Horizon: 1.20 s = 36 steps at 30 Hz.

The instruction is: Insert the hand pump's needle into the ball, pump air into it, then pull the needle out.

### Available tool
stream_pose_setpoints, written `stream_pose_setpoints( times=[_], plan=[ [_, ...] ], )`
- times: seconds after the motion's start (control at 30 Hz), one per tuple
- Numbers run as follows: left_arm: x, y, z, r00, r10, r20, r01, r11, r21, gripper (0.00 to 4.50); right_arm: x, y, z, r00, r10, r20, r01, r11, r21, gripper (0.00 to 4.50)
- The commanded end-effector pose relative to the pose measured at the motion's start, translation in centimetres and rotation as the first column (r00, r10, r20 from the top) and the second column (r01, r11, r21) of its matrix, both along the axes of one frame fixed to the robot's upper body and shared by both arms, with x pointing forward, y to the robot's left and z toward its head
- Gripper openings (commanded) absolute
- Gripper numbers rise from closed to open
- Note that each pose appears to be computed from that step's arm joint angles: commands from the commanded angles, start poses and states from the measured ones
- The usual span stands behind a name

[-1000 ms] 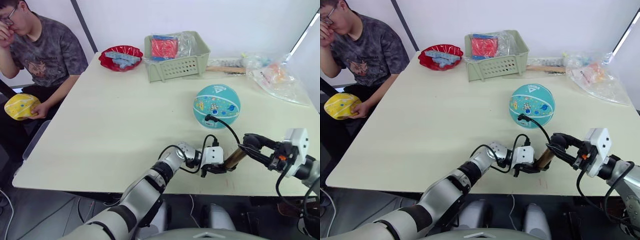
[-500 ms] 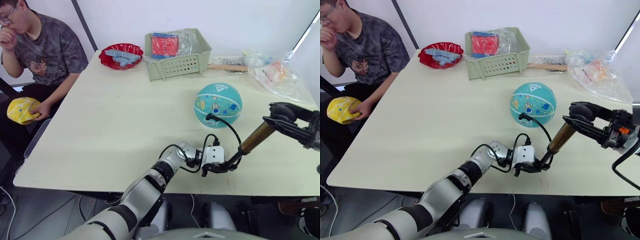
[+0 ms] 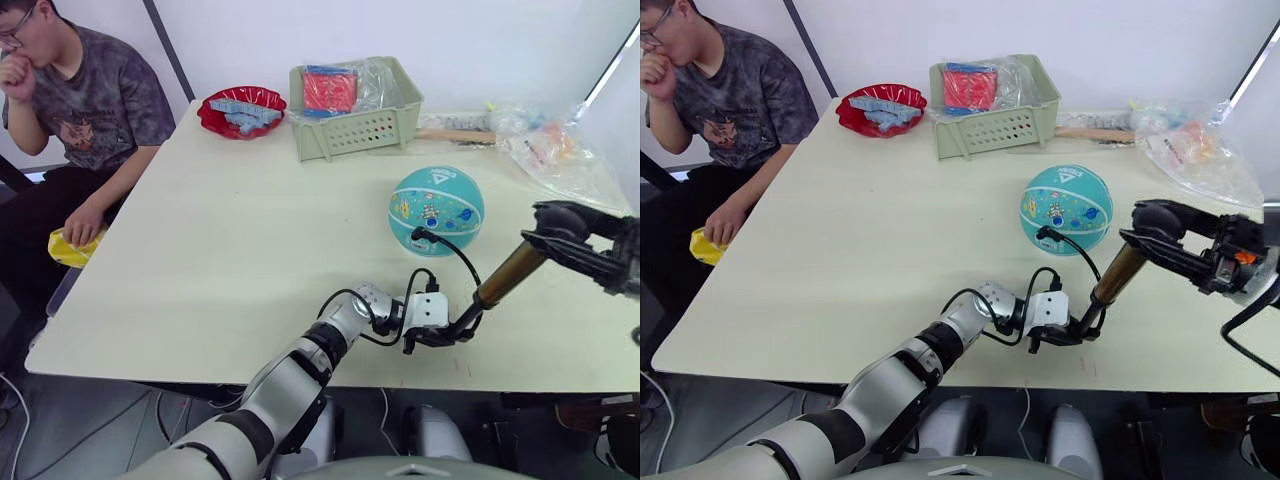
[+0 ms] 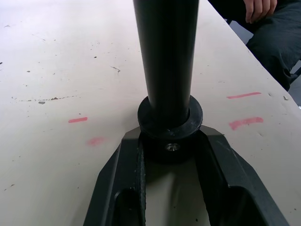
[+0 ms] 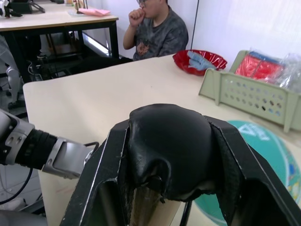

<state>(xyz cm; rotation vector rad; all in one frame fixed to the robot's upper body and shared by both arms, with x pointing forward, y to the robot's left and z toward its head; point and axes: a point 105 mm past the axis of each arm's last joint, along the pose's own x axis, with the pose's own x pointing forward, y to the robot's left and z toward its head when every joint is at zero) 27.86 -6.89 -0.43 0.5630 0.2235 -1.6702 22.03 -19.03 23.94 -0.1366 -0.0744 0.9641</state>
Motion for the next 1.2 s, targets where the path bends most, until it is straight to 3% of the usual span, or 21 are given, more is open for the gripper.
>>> stream_pose_setpoints(
  times=[0.03,0.4,0.63,0.8,1.0,1.2],
  plan=[
    [-1.4,3.1,-4.7,0.995,0.037,-0.091,-0.019,0.981,0.194,1.10,0.2,0.6,-3.1,0.997,0.000,-0.082,-0.003,1.000,-0.027,1.62],
    [-1.3,3.1,-4.6,0.995,0.043,-0.089,-0.025,0.981,0.193,1.10,0.1,0.3,-10.6,0.978,-0.057,-0.198,0.041,0.996,-0.083,1.62],
    [-1.3,3.3,-4.7,0.995,0.040,-0.091,-0.021,0.980,0.197,1.10,-0.2,0.9,-12.8,0.975,-0.063,-0.213,0.039,0.993,-0.112,1.62],
    [-1.3,3.4,-4.7,0.995,0.038,-0.093,-0.019,0.980,0.199,1.10,0.1,0.7,-11.6,0.982,-0.074,-0.173,0.060,0.994,-0.087,1.62],
    [-1.3,3.7,-4.9,0.995,0.041,-0.094,-0.021,0.979,0.203,1.10,0.0,-0.2,-6.4,0.994,-0.069,-0.081,0.068,0.997,-0.020,1.62],
    [-1.4,3.7,-4.9,0.995,0.037,-0.095,-0.017,0.979,0.203,1.10,-0.6,-0.9,-3.3,0.996,-0.082,-0.044,0.080,0.996,-0.041,1.62]
  ],
)
